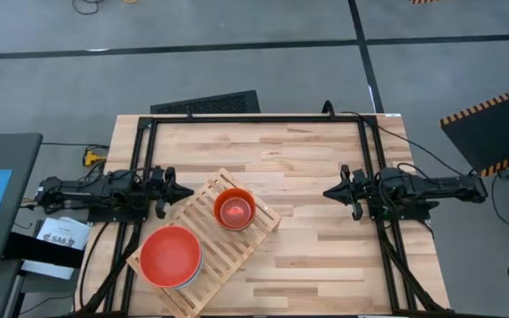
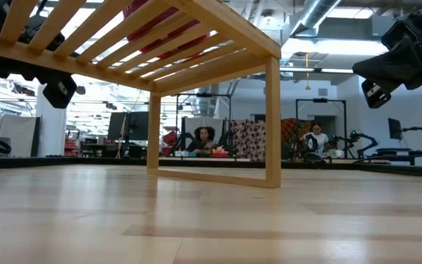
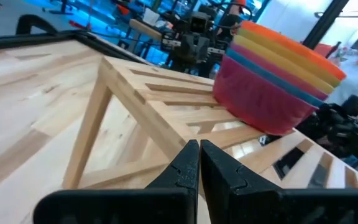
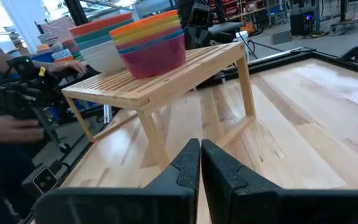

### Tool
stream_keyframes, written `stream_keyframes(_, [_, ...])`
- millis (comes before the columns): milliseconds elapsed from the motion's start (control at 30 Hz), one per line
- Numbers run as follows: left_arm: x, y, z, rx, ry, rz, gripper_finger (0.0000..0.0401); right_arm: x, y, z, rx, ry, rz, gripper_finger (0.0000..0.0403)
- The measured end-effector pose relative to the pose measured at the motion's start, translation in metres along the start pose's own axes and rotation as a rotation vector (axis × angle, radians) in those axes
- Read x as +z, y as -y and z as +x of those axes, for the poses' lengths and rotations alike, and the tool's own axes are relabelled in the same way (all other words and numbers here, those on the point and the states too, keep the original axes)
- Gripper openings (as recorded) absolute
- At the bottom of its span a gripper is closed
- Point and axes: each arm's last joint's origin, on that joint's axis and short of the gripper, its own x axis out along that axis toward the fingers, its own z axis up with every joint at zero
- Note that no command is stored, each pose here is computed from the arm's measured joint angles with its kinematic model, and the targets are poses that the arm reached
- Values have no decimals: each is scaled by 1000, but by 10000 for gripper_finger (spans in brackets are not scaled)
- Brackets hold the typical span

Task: Place and stack bowls onto a shelf
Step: Return to Home Position

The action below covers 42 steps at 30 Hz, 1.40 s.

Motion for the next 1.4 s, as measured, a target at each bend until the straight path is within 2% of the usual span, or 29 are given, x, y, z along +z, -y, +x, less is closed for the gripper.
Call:
stream_keyframes(100, [-1, 1, 0, -17, -6, 7, 0, 0, 0, 0, 0, 0, 0, 43])
stream_keyframes(167, [-1, 2, 0, -22, -8, 122, 0, 0, 0, 0, 0, -1, 0, 43])
stream_keyframes(300, [-2, 4, 0, -89, -23, 452, 0, 0, 0, 0, 0, -1, 0, 43])
stream_keyframes(367, [-2, 4, 0, -93, -22, 511, 0, 0, 0, 0, 0, 0, 0, 43])
stream_keyframes(667, [-2, 4, 0, -83, -26, 401, 0, 0, 0, 0, 0, 0, -1, 43])
stream_keyframes(1400, [-3, 4, 0, -79, -30, 399, 0, 0, 0, 0, -1, -1, -1, 43])
